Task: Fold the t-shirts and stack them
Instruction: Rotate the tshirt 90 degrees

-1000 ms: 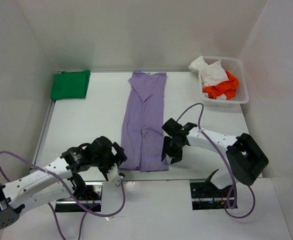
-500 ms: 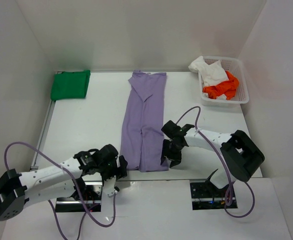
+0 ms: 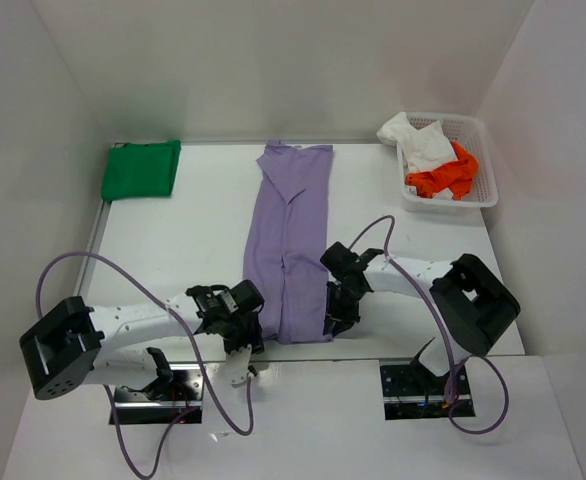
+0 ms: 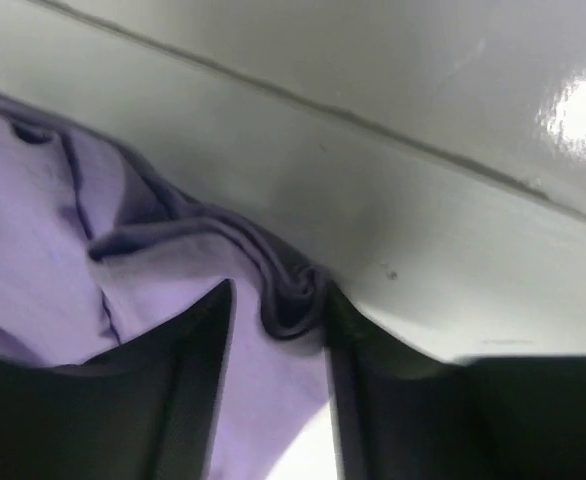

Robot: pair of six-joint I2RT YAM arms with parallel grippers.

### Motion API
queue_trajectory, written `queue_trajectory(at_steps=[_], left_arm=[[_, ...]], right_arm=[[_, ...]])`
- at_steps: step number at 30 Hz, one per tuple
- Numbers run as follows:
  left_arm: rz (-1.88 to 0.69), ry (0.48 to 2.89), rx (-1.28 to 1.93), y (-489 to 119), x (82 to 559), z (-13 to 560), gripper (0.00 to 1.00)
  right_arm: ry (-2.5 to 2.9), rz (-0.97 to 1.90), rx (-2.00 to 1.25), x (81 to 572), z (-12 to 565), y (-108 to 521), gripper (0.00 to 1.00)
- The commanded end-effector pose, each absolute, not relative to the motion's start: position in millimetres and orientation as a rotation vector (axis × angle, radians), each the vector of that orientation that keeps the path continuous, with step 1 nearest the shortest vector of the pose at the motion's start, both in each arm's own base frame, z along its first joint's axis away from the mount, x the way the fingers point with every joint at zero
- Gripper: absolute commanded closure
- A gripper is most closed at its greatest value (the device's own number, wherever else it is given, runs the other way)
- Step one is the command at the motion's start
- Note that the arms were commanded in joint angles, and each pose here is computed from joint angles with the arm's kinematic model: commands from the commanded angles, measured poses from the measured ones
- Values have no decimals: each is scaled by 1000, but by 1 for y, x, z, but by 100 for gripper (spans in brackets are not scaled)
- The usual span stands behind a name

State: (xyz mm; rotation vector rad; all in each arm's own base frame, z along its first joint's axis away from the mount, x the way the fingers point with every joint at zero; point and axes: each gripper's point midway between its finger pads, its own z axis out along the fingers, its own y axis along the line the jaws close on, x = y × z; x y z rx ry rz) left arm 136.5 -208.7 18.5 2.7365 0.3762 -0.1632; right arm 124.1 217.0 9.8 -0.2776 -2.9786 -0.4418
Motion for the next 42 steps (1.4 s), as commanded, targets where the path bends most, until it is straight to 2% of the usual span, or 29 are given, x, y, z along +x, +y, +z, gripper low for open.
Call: queue_trajectory(at_steps=[1,2,5,7,9,16,20,22,23,24,25,26,28,33,34,36,42], left_arm=[[-335,411,2783,-203,111,9,55],[-340,406,2771,-206,112,12,61],[-350,426,2777,-204,110,11,92],[-356,430,2783,-201,108,12,98],[-345,501,2770,-199,110,14,100],[-335,464,2854,-183,103,25,100],[-348,441,2801,-190,100,31,100],[-347,418,2782,-194,98,32,96],[-340,414,2773,-195,99,30,91],[-345,414,2775,-196,97,30,76],[-356,438,2783,-195,97,27,59],[-347,448,2767,-199,99,30,45],[-351,514,2772,-196,100,28,30],[-215,625,2715,-192,116,44,27],[-198,646,2698,-192,117,48,27],[-143,646,2656,-192,123,59,27],[-97,714,2652,-174,121,58,27]], right_arm=[[-2971,-494,-268,127,5,223,74],[-2966,-482,-270,126,3,223,78],[-2961,-467,-256,124,2,220,98],[-2973,-420,-264,123,0,214,100],[-2973,-368,-272,117,1,204,100],[-2989,-304,-349,111,9,188,100],[-3004,-339,-359,114,13,192,100],[-2981,-351,-343,110,13,193,100],[-2980,-343,-323,111,9,193,93],[-2986,-356,-322,114,12,196,72],[-2982,-343,-305,113,11,195,61],[-2985,-344,-287,113,11,195,55],[-2993,-320,-290,112,16,191,51],[-3155,-362,-313,137,64,196,55],[-3188,-371,-298,142,73,199,61],[-3239,-457,-232,151,94,218,66],[-3193,-604,14,150,89,282,68]])
